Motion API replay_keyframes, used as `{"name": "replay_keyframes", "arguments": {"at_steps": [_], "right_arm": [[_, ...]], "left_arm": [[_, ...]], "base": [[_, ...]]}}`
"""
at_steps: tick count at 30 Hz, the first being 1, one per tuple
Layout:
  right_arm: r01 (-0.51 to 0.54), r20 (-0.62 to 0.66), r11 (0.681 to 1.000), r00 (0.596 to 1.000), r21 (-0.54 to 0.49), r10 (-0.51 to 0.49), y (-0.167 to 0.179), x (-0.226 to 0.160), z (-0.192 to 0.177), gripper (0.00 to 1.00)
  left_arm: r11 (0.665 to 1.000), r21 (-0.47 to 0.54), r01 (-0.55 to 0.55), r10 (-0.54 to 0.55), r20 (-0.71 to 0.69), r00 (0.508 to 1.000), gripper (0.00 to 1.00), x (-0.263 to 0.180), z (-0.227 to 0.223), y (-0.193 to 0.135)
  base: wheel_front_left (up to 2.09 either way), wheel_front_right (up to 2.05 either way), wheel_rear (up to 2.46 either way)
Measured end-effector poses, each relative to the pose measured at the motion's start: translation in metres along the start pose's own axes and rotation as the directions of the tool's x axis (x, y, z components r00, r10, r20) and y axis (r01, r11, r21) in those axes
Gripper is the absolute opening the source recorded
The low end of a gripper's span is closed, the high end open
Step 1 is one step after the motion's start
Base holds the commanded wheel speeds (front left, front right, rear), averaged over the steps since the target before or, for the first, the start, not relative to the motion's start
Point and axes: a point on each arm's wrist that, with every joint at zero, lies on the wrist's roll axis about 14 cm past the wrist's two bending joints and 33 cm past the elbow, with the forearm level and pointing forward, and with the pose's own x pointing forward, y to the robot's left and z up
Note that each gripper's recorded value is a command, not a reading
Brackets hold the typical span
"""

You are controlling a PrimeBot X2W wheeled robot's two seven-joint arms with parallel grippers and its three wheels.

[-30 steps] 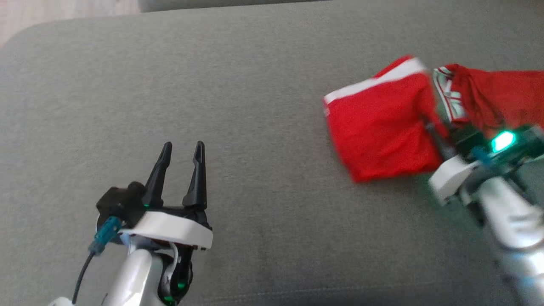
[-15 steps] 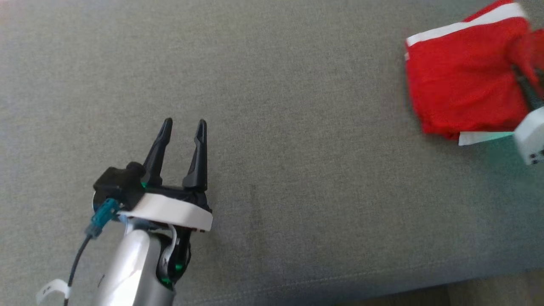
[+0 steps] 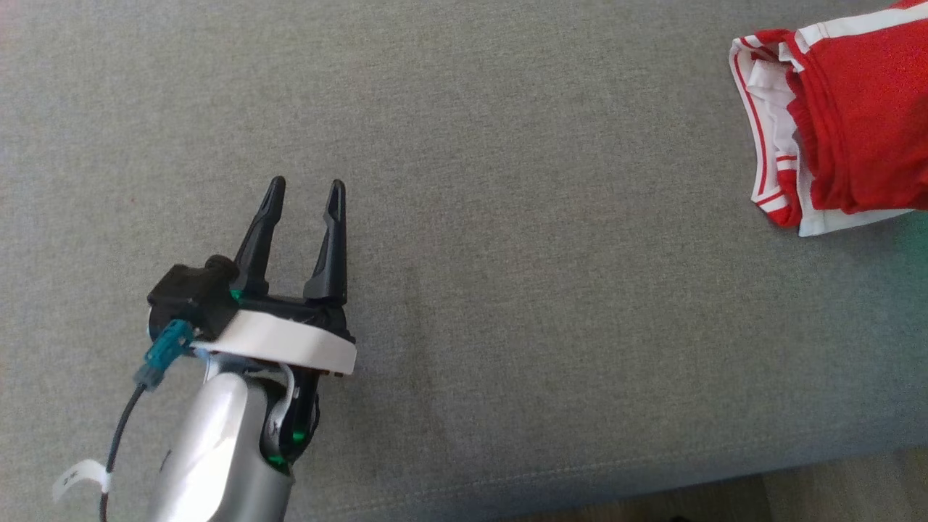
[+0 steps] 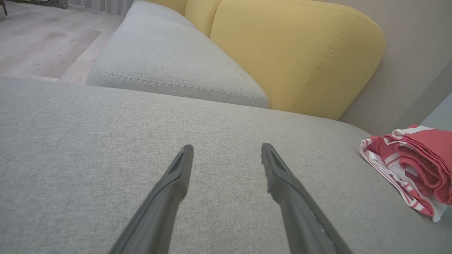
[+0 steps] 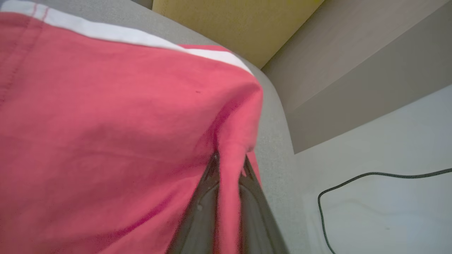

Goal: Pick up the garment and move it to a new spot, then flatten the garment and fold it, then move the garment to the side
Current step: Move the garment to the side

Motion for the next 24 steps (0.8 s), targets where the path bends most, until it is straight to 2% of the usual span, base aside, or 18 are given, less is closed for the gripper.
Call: {"name": "replay_keyframes", "arguments": {"at_steps": [6, 7, 8, 9, 18, 24], "right_arm": [[0.009, -0.032, 0.999, 0.999, 0.038, -0.008, 0.003, 0.002, -0.004, 0.00], [0.012, -0.030, 0.999, 0.999, 0.048, -0.010, 0.003, 0.002, -0.003, 0.11], [0.014, -0.025, 0.998, 1.000, 0.062, -0.013, 0.003, 0.001, -0.002, 0.47], [0.014, -0.020, 0.997, 1.000, 0.070, -0.012, 0.004, 0.000, 0.000, 1.00], [0.027, 0.014, 0.996, 1.000, 0.083, -0.028, 0.001, -0.015, 0.009, 1.00], [0.057, 0.100, 0.995, 0.993, 0.078, -0.065, -0.014, -0.032, 0.039, 1.00]], "left_arm": [[1.000, 0.003, 0.002, -0.002, -0.013, 1.000, 1.00, -0.001, -0.004, 0.001], [1.000, 0.004, 0.002, -0.002, -0.013, 1.000, 1.00, -0.001, -0.004, 0.001], [1.000, 0.005, 0.002, -0.002, -0.012, 1.000, 1.00, -0.001, -0.004, 0.001], [1.000, 0.006, 0.002, -0.002, -0.010, 1.000, 1.00, -0.001, -0.003, 0.001], [1.000, 0.016, 0.015, -0.016, 0.014, 1.000, 1.00, -0.004, 0.009, -0.006], [0.999, 0.031, 0.024, -0.025, 0.048, 0.999, 1.00, -0.008, 0.024, -0.014]], "base": [[0.00, 0.00, 0.00], [0.00, 0.00, 0.00], [0.00, 0.00, 0.00], [0.00, 0.00, 0.00], [0.00, 0.00, 0.00], [0.00, 0.00, 0.00]]}}
